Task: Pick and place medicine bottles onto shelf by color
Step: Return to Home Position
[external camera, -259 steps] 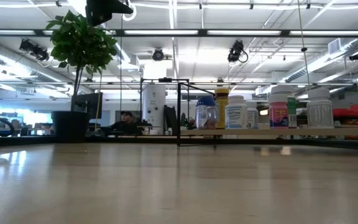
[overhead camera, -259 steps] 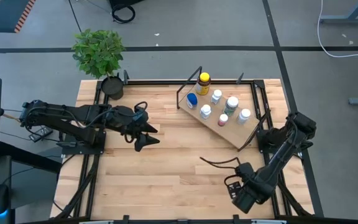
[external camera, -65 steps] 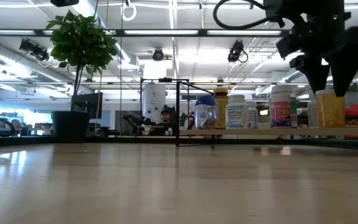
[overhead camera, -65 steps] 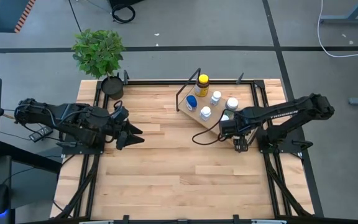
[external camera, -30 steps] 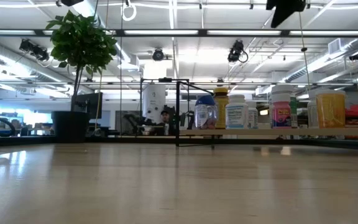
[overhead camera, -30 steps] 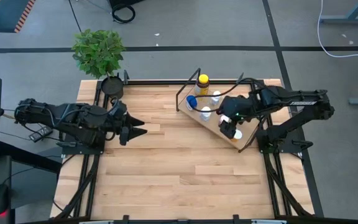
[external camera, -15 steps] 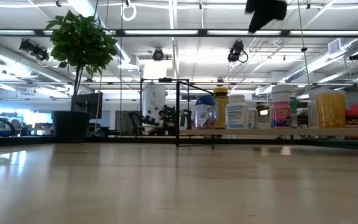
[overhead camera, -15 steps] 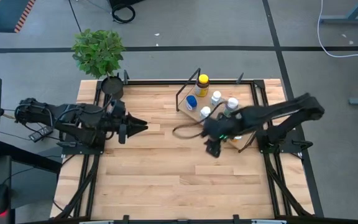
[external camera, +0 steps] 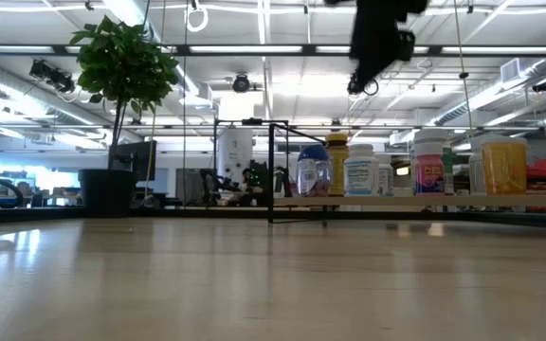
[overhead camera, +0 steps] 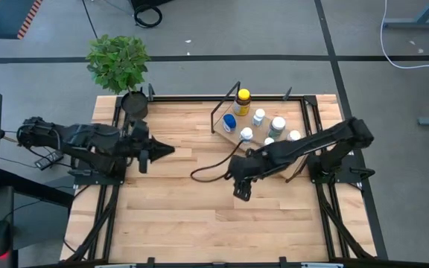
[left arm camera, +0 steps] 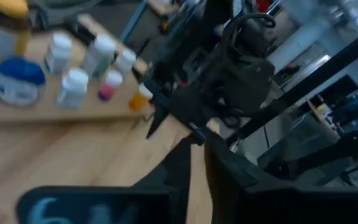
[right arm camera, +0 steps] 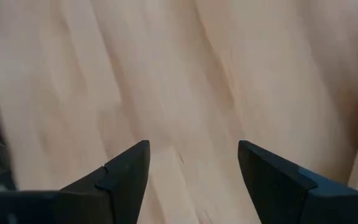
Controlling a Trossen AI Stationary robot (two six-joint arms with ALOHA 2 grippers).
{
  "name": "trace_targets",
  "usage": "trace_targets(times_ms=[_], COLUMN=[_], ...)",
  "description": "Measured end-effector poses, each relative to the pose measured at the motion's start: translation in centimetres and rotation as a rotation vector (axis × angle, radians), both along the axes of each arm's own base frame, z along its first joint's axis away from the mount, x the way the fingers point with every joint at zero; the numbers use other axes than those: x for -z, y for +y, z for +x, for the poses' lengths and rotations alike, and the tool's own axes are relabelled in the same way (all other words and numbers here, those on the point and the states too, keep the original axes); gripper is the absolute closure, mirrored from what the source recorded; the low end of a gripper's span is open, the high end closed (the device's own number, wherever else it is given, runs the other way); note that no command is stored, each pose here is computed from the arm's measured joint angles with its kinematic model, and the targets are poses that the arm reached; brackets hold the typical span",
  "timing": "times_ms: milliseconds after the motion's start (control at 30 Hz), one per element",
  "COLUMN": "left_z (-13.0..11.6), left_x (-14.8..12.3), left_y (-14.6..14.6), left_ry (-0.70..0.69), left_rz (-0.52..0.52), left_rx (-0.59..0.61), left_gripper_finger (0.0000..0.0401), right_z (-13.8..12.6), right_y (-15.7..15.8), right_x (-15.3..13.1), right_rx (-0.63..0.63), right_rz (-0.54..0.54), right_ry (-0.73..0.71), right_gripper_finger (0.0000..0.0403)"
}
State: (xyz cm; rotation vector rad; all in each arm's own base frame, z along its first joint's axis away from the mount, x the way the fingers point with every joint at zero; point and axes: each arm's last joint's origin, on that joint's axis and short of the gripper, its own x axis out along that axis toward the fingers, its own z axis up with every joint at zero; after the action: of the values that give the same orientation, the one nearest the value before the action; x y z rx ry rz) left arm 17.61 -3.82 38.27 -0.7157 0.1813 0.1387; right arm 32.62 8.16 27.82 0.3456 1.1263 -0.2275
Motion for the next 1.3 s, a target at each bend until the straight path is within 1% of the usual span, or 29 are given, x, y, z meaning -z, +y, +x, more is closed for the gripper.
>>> trace_targets(times_ms=[67, 133, 233, 300, 333, 400, 467, 567, 633, 733, 900, 933, 1000, 1067, 1167, 1300], left_z=[-0.8, -1.9, -3.6, -4.4, -4.8, -5.3, -5.8, -6.7, -7.6, -9.4, -12.2, -12.0, -11.7, -11.3, -10.3, -10.2], left_x=[-0.5, -0.8, -1.2, -1.4, -1.2, 0.1, 1.9, 5.1, 6.6, 8.2, 10.3, 10.5, 11.1, 11.2, 13.4, 14.5], left_y=[0.3, 0.7, 0.9, 1.0, 1.0, 1.0, 1.2, 1.4, 1.7, 2.3, 3.3, 3.3, 3.2, 3.0, 2.6, 2.7], left_ry=[-0.027, -0.035, -0.048, -0.064, -0.083, -0.12, -0.197, -0.326, -0.422, -0.54, -0.656, -0.659, -0.624, -0.634, -0.588, -0.771], left_rz=[0.033, 0.074, 0.16, 0.224, 0.242, 0.253, 0.227, 0.173, 0.133, 0.102, 0.095, 0.094, 0.111, 0.074, 0.031, -0.082], left_rx=[-0.022, -0.063, -0.115, -0.121, -0.118, -0.116, -0.125, -0.111, -0.115, -0.129, -0.154, -0.164, -0.147, -0.12, -0.09, -0.097], left_gripper_finger=[0.0371, 0.0392, 0.0392, 0.0392, 0.0395, 0.0397, 0.0396, 0.0398, 0.0398, 0.0398, 0.0399, 0.0399, 0.0399, 0.0399, 0.04, 0.04], right_z=[-0.6, -1.4, -2.7, -3.6, -4.0, -4.8, -5.8, -7.8, -9.3, -11.8, -15.7, -16.3, -17.5, -18.5, -19.4, -20.3], right_y=[-0.2, -0.7, -1.4, -1.7, -1.8, -2.1, -2.3, -2.8, -3.3, -4.4, -6.2, -6.4, -6.7, -7.0, -7.3, -7.5], right_x=[-1.7, -3.3, -5.4, -6.4, -6.5, -6.3, -5.9, -5.8, -5.7, -6.0, -5.5, -5.3, -5.0, -4.7, -3.9, -3.4], right_rx=[0.022, 0.062, 0.13, 0.154, 0.159, 0.166, 0.189, 0.229, 0.256, 0.316, 0.43, 0.454, 0.498, 0.537, 0.565, 0.574], right_rz=[-0.011, -0.043, -0.1, -0.106, -0.101, -0.081, -0.034, 0.055, 0.102, 0.145, 0.167, 0.169, 0.175, 0.184, 0.169, 0.133], right_ry=[-0.085, -0.16, -0.254, -0.328, -0.352, -0.403, -0.472, -0.622, -0.714, -0.84, -0.995, -1.034, -1.123, -1.217, -1.324, -1.418], right_gripper_finger=[0.0156, 0.0166, 0.0189, 0.0208, 0.0219, 0.0241, 0.0263, 0.0297, 0.0318, 0.0346, 0.038, 0.0384, 0.0391, 0.0392, 0.0392, 0.0393])
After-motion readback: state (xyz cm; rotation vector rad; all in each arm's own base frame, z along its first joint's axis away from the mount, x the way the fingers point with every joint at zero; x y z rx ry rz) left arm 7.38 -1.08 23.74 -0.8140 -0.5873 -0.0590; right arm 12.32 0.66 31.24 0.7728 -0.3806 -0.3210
